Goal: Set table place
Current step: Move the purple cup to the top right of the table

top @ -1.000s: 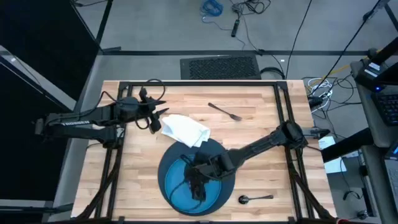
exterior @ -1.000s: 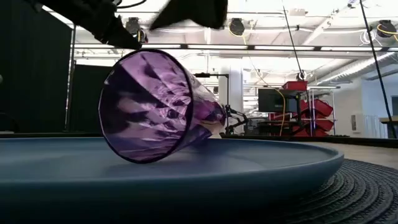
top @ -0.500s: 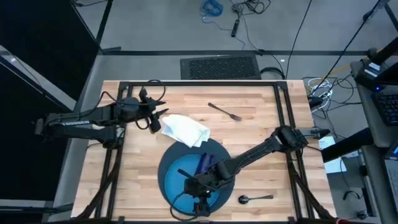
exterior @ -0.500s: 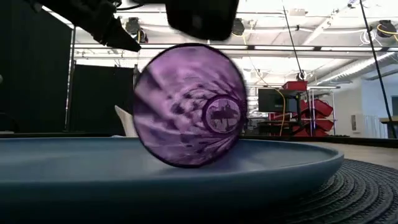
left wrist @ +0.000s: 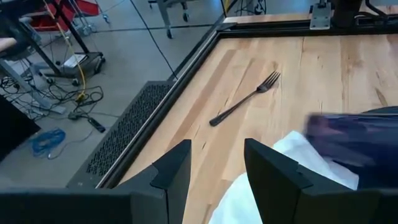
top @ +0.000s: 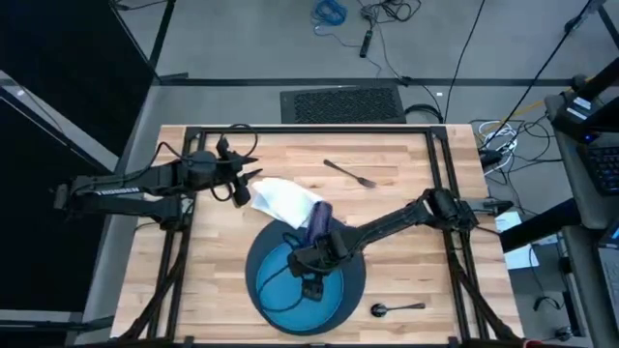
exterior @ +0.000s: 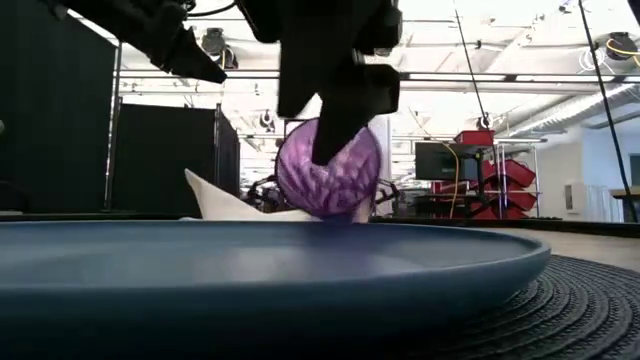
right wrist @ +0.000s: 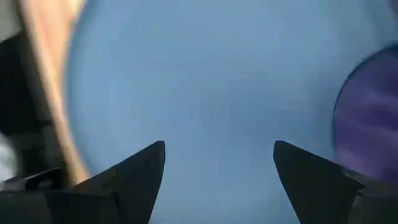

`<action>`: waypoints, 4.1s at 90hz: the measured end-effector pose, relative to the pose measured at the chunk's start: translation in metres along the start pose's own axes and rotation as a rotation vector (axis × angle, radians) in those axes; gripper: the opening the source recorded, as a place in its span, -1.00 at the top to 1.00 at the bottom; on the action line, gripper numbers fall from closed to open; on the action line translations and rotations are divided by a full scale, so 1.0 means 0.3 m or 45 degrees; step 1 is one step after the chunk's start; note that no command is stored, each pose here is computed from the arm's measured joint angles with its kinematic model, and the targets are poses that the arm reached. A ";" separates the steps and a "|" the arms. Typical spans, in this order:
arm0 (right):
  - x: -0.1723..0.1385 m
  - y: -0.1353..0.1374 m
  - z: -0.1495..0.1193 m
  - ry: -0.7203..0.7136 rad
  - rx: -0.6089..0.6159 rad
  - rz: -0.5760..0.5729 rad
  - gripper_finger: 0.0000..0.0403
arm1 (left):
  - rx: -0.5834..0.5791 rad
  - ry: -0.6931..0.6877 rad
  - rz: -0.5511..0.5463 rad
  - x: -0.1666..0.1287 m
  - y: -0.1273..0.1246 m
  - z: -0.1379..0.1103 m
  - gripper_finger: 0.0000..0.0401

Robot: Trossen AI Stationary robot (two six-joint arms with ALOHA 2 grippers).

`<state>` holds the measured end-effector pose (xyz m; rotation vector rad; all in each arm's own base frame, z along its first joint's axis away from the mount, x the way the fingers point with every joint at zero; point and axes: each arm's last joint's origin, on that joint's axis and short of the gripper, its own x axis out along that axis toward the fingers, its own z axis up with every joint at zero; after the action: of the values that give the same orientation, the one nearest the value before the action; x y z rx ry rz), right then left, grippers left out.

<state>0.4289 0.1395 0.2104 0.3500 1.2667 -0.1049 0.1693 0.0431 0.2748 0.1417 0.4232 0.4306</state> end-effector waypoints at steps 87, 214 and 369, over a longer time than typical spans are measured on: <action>-0.148 0.004 0.011 -0.300 -0.196 -0.716 -0.42 | 0.007 0.031 -0.004 0.000 -0.001 -0.008 0.33; -0.995 -0.646 -0.031 -0.444 0.241 -0.841 1.00 | 0.019 0.069 -0.016 0.000 -0.003 -0.018 0.33; -0.633 -1.386 -0.270 -0.019 0.782 -0.326 0.68 | 0.005 0.016 -0.009 0.000 -0.001 -0.004 0.33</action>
<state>0.1858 -0.2486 0.2864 0.7091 1.2409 -0.7227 0.1689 0.0430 0.2735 0.1413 0.4367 0.4235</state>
